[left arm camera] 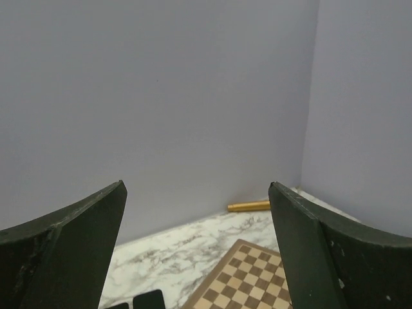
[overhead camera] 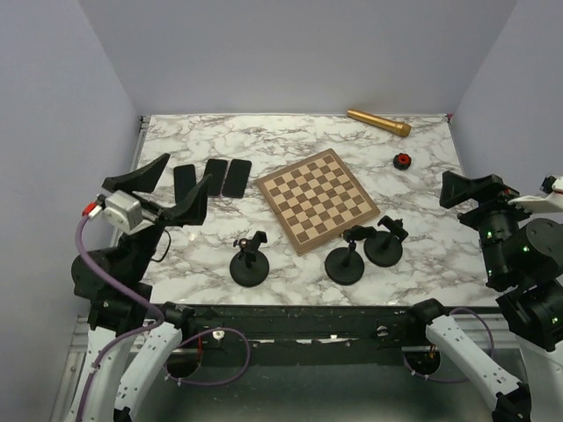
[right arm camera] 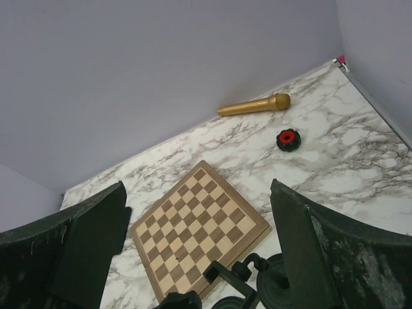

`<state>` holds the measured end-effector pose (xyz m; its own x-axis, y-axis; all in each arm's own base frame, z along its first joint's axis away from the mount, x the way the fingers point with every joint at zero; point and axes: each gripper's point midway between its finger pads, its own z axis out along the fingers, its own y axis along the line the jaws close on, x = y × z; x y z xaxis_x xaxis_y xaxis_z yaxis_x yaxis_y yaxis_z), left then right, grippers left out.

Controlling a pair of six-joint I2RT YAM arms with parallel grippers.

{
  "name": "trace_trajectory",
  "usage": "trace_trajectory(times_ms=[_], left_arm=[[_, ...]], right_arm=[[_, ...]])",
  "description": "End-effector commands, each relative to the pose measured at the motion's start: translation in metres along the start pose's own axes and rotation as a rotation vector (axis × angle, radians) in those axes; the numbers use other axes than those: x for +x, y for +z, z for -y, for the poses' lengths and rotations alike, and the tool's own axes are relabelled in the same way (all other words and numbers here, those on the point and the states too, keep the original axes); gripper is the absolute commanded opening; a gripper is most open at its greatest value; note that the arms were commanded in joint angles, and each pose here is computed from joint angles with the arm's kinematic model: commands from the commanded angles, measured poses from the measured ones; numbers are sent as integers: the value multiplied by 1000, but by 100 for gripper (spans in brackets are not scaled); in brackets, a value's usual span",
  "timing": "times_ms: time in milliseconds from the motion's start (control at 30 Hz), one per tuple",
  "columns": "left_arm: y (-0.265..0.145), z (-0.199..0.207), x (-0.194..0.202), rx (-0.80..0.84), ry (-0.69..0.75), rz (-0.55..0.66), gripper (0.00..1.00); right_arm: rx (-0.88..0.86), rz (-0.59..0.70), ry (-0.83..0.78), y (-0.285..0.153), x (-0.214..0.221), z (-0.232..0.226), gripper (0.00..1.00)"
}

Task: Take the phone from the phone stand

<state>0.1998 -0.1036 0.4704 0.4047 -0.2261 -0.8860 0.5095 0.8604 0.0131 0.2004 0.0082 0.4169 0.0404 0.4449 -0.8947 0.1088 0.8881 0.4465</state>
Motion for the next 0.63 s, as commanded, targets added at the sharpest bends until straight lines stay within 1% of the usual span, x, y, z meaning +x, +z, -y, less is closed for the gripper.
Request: trace_trajectory(times_ms=[0,100,167,300,533,600], left_arm=[[-23,-12,-49,-101,54,259,99],[-37,-18,-56,-147,60,348,99],[-43,-21,-59,-169,60,376,99],[-45,-23,-60,-181,60,379,99],[-39,-22,-53,-167,49,354,99],[-37,-23,-51,-170,48,346,99]], right_arm=[[9,67,8,-9,-10,9,100],[-5,88,16,-14,-13,10,100],[-17,101,10,-16,-16,10,100],[-7,123,14,-16,-20,11,100],[9,115,0,-11,-14,14,100],[-22,127,-5,-13,-14,11,100]])
